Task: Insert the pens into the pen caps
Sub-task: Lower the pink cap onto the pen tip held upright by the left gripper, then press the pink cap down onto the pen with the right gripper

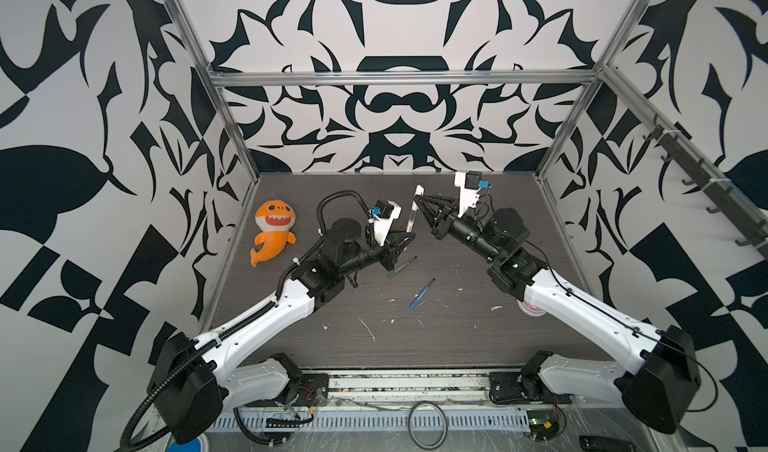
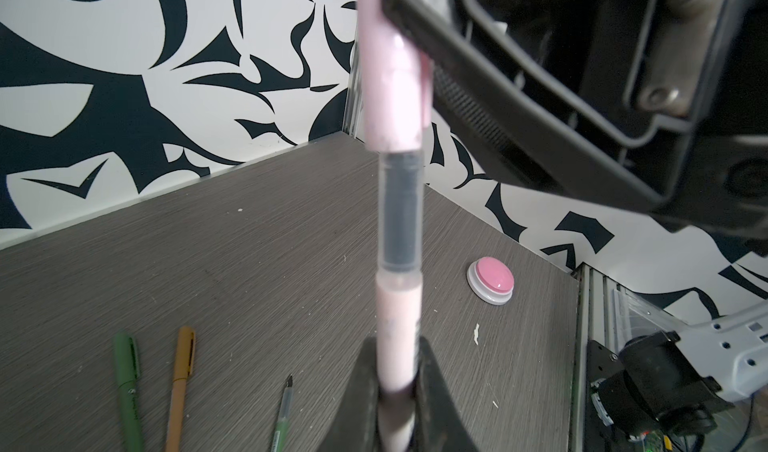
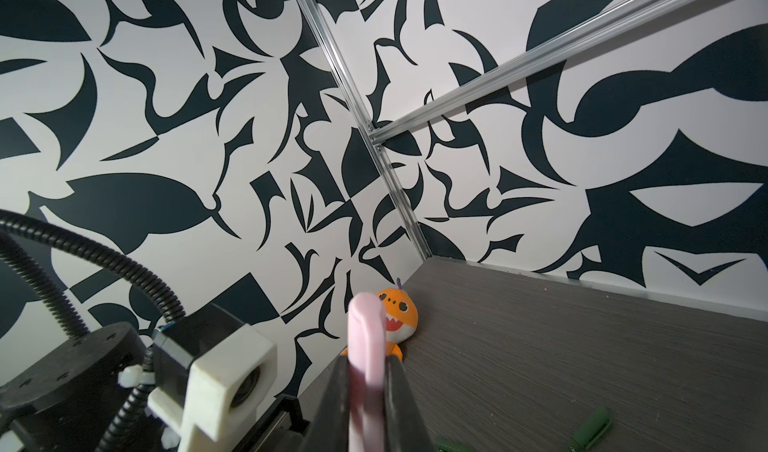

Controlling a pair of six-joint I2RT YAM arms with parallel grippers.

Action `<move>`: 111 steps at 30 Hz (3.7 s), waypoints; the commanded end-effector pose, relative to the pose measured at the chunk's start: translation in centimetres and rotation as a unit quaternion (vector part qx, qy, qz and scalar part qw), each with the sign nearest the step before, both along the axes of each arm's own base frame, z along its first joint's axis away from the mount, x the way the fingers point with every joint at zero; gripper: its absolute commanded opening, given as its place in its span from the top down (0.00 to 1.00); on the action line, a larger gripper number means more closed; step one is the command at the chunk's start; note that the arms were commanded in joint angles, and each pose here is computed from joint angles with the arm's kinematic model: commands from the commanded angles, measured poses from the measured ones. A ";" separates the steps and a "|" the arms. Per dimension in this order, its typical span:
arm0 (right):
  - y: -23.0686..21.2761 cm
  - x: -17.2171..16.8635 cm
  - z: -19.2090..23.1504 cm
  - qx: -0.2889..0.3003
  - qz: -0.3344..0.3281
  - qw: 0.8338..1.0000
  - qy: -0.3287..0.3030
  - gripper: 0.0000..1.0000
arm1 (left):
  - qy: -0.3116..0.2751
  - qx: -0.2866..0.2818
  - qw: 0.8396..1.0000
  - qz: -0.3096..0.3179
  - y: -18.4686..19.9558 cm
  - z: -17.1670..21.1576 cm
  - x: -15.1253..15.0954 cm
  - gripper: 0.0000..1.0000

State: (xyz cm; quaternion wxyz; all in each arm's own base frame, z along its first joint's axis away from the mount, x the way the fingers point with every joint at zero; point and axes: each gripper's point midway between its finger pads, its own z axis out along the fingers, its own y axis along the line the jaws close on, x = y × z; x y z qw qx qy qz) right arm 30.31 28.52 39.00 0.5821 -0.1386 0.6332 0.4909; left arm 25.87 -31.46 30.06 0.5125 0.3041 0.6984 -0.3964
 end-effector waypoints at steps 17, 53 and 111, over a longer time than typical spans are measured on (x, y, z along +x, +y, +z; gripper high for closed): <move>0.3 -2.2 -0.4 0.026 0.036 0.999 0.010 0.91 | -0.018 -0.021 1.000 0.000 -0.1 1.7 0.0 0.95; -1.7 -4.8 -2.4 -0.070 0.003 0.997 0.025 0.62 | -0.032 -0.010 0.999 -0.003 -0.2 1.0 0.1 0.95; 0.0 -1.3 3.5 -0.097 0.015 0.995 0.022 0.89 | -0.063 -0.011 0.998 -0.019 -0.6 1.0 -0.4 0.96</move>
